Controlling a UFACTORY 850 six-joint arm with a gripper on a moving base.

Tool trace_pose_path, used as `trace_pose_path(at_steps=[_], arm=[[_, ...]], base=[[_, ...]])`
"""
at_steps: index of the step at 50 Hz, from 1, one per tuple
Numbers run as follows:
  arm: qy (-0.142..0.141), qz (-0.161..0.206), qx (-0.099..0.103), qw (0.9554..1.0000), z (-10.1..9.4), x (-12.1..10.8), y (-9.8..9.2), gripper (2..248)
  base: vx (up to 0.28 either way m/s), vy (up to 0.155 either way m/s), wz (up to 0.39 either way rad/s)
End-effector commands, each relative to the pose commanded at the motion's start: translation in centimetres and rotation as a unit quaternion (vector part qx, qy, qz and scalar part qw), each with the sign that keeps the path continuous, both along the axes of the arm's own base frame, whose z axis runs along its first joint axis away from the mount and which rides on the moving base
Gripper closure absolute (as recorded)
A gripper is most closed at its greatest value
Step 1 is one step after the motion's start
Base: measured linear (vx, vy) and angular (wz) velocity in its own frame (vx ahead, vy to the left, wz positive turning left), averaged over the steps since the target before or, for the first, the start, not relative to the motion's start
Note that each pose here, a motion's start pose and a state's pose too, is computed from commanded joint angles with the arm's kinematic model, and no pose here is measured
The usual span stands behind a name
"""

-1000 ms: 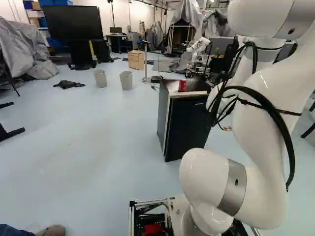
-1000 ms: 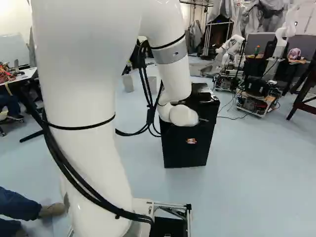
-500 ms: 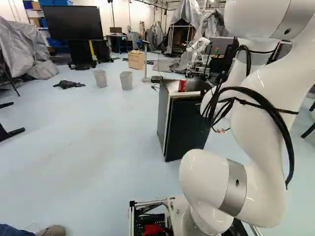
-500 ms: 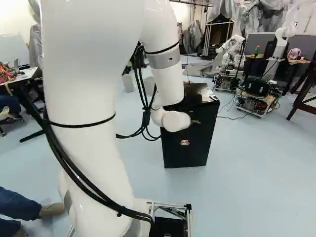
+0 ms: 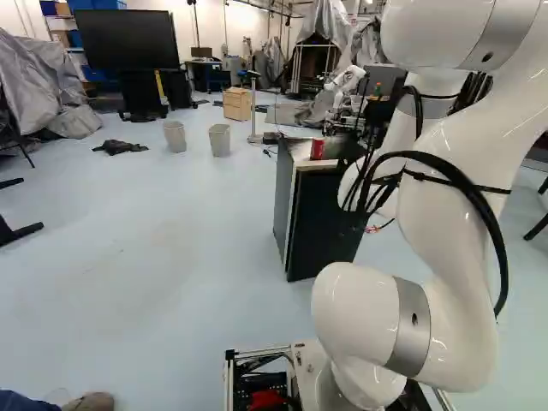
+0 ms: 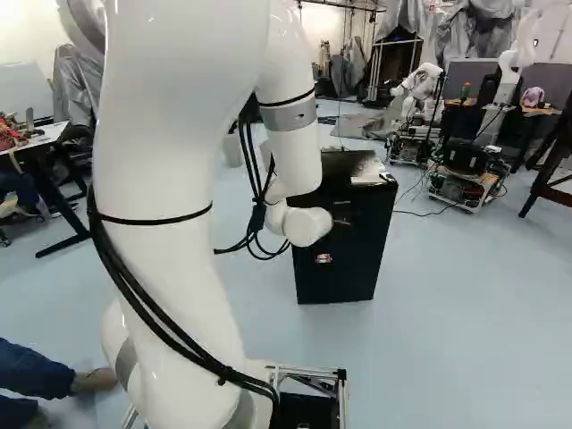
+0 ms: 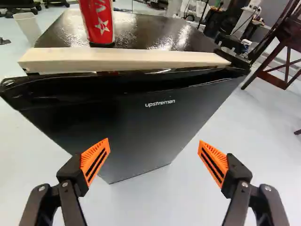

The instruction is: Grab a drink from the fridge

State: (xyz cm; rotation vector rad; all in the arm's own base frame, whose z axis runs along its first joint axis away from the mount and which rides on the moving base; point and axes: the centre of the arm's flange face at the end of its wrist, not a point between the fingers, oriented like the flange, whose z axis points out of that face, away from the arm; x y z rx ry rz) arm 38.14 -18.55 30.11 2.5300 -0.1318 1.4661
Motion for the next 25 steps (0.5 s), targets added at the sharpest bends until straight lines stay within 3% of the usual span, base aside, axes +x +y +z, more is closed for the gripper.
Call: trace_pose_path(at_steps=[11, 25], arm=[[-0.018, 0.018, -0.003, 0.9997, 0.3, 0.2, 1.6, 3], [-0.021, 0.039, -0.003, 0.9990, 0.3, 0.8, 3.3, 3]], base=[[0.000, 0.000, 0.000], [0.000, 0.000, 0.000]])
